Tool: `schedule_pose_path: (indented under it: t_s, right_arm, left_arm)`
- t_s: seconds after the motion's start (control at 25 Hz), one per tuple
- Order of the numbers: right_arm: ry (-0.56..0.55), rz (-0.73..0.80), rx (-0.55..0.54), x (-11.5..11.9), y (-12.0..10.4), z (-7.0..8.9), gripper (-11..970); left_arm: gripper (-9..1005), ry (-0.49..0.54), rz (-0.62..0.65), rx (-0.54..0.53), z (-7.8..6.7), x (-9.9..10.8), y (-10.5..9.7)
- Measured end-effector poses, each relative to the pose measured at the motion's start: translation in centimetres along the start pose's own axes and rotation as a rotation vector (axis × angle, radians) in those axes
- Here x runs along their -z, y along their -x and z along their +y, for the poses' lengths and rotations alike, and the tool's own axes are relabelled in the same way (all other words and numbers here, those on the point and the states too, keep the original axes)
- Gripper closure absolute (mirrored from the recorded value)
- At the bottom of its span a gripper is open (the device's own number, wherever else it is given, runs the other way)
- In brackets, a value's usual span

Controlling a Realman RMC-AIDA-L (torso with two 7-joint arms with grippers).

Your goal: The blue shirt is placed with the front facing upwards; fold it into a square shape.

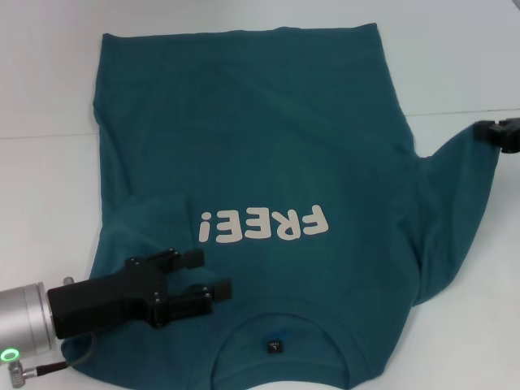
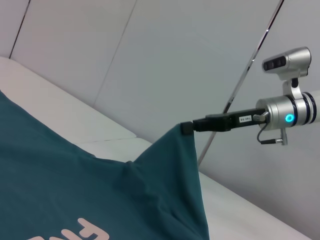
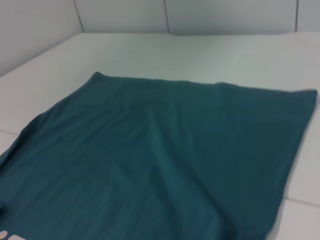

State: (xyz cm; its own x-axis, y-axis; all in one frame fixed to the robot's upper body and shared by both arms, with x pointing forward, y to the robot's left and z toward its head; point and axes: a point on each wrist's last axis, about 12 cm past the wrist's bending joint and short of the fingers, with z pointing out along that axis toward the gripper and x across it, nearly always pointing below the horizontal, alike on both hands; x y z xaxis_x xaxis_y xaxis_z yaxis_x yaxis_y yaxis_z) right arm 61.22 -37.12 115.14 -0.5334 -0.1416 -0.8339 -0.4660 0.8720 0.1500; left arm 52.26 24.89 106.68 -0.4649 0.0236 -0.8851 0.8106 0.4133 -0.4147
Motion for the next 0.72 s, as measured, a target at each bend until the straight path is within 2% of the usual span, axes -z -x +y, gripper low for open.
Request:
schedule_pose_path:
  t_s: [0.24,0.72]
  right_arm:
    - [-0.001,-0.026,0.064,-0.3,1.2,0.9,949]
    - [0.018,-0.046,0.102,-0.7,3.0,1.8,948]
  left_arm:
    - [137,0.001,0.0,-0.001,0.0,0.0,0.0]
    - [137,0.002,0.0,-0.003,0.0,-0.1,0.0]
